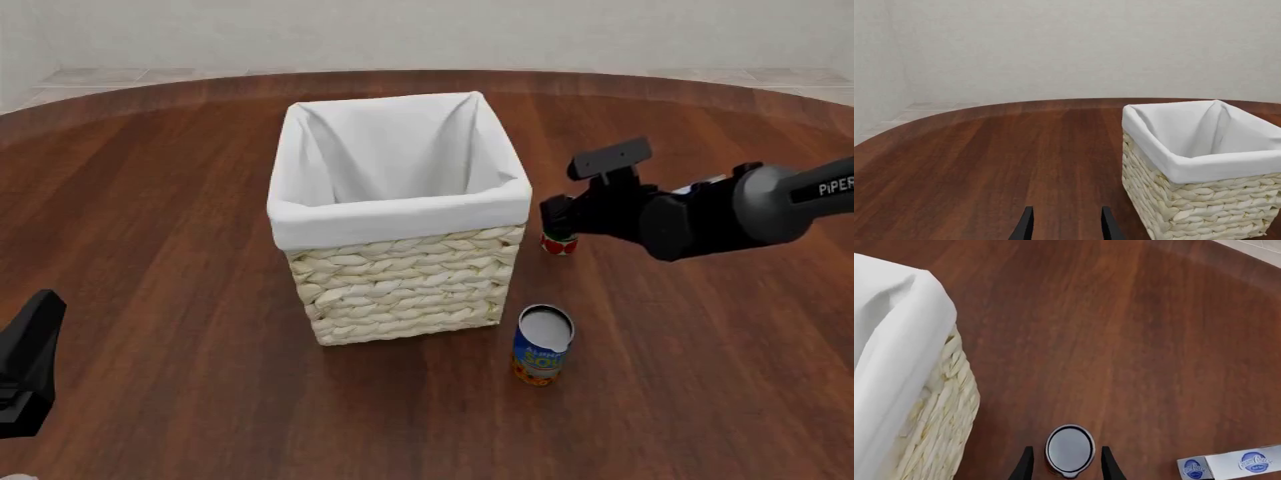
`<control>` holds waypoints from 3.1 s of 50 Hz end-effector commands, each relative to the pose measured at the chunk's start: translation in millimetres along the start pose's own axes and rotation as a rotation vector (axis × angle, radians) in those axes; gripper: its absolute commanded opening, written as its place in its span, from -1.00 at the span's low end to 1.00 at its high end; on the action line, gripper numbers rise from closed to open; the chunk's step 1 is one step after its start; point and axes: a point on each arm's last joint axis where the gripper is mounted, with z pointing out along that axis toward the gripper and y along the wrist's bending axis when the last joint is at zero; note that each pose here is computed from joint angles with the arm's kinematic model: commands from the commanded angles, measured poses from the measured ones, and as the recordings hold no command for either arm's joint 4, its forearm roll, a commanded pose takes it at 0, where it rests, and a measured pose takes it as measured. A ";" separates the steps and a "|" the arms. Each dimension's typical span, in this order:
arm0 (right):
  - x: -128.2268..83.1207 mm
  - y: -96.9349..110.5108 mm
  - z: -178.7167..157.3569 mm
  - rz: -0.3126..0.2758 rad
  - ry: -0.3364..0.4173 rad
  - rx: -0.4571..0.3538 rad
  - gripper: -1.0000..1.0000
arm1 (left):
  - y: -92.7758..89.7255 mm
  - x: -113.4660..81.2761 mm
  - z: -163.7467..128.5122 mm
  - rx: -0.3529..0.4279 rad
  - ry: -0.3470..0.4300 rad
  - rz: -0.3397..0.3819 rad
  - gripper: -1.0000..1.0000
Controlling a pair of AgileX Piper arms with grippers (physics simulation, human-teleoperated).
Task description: Pick up the tomato sauce, and put it in the basket.
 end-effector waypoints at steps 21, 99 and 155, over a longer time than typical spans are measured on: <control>12.9 -0.9 17.0 0.000 0.051 -0.002 1.00 | 0.0 0.0 0.0 0.000 0.000 0.000 1.00; -64.2 -3.5 -45.5 -0.042 -0.100 0.002 -1.00 | 0.0 0.0 0.0 0.000 0.000 0.000 1.00; -183.7 42.7 -144.1 -0.178 -0.284 -0.127 -1.00 | 0.0 0.0 0.0 0.000 0.000 0.000 1.00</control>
